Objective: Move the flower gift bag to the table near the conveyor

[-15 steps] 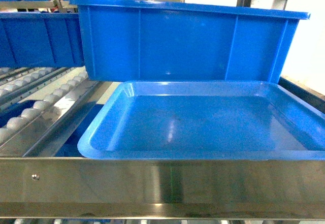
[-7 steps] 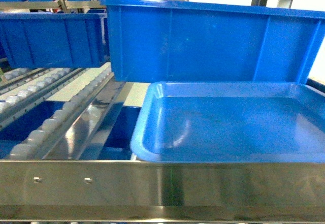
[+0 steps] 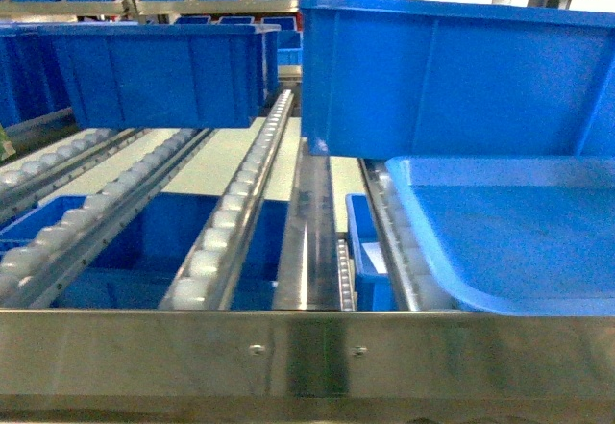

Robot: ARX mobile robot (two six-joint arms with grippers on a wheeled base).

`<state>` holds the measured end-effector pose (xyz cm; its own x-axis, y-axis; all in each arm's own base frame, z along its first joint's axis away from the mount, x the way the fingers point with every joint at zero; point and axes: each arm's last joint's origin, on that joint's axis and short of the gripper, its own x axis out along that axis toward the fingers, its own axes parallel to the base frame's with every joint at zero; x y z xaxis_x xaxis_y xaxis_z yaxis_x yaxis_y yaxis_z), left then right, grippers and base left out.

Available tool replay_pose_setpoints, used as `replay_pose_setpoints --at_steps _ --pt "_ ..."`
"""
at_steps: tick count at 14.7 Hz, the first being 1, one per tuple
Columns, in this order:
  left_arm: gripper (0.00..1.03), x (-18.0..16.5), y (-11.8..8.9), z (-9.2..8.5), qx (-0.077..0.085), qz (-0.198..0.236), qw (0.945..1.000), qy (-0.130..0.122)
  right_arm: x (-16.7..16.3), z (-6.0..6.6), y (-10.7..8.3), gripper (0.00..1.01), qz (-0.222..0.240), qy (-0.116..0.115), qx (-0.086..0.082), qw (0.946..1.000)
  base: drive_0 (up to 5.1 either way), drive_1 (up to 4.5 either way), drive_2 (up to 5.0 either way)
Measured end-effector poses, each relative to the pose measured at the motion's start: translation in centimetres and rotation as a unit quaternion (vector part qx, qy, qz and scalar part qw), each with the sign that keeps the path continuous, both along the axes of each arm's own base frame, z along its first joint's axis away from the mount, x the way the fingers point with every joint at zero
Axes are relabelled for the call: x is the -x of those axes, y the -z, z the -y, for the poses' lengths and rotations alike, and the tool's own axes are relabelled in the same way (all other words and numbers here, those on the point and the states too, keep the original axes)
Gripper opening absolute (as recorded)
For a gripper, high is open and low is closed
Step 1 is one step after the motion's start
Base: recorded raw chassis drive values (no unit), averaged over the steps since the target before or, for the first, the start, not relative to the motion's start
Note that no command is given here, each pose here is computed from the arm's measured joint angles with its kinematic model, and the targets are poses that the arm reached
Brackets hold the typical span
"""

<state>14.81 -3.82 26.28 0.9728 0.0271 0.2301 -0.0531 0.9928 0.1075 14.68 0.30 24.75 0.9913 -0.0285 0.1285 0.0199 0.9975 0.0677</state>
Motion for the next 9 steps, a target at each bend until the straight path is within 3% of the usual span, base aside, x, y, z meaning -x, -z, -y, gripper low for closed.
replay_pose_setpoints --at_steps 9 --pt "0.02 0.0 0.0 -0.02 0.0 0.0 1.0 -0.002 -0.01 0.0 0.03 0.03 -0.001 0.0 0.0 1.0 -4.9 2.36 2.6"
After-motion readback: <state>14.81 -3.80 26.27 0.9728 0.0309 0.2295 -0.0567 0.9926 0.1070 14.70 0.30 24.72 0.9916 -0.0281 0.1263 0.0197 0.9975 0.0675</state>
